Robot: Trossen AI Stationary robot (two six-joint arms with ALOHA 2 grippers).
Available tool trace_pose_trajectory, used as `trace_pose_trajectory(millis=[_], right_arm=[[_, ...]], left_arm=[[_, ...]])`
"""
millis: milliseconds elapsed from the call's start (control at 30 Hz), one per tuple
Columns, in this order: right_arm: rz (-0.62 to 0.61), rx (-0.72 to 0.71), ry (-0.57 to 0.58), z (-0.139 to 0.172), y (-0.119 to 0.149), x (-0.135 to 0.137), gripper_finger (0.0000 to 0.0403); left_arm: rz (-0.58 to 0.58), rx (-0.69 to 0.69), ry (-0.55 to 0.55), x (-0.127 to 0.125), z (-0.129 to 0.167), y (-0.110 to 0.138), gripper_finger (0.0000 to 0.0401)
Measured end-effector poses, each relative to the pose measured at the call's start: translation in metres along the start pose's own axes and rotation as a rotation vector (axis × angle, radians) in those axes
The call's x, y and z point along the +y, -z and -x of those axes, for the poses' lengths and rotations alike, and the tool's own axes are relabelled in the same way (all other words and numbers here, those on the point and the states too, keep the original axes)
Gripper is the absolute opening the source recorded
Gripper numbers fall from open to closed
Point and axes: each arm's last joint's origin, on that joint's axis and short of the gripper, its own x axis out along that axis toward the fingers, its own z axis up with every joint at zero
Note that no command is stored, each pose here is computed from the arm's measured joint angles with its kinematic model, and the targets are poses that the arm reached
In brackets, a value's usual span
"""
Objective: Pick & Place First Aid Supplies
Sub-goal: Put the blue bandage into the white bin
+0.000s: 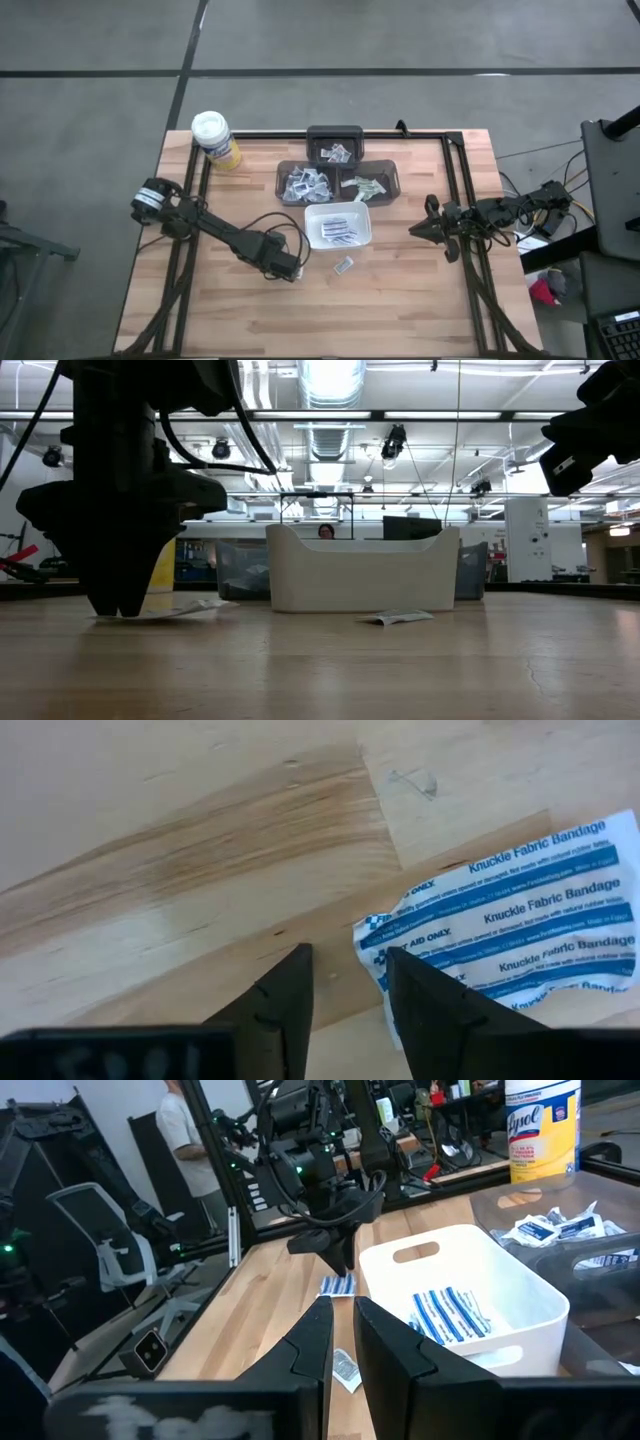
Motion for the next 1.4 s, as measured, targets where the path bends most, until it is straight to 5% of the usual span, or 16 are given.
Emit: trace_pose_trajectory(millis=[533, 1400], right_arm=[[0.000, 0.000, 0.000, 0.000, 0.000, 0.000, 0.0043], [0.001, 0.001, 0.001, 0.000, 0.000, 0.000, 0.0043]], left_arm=[[-0.024, -0.009, -0.050, 0.005, -0.001, 0.000, 0.0004], [-0.242, -0.023, 0.009, -0.005, 0.026, -0.001, 0.0000]])
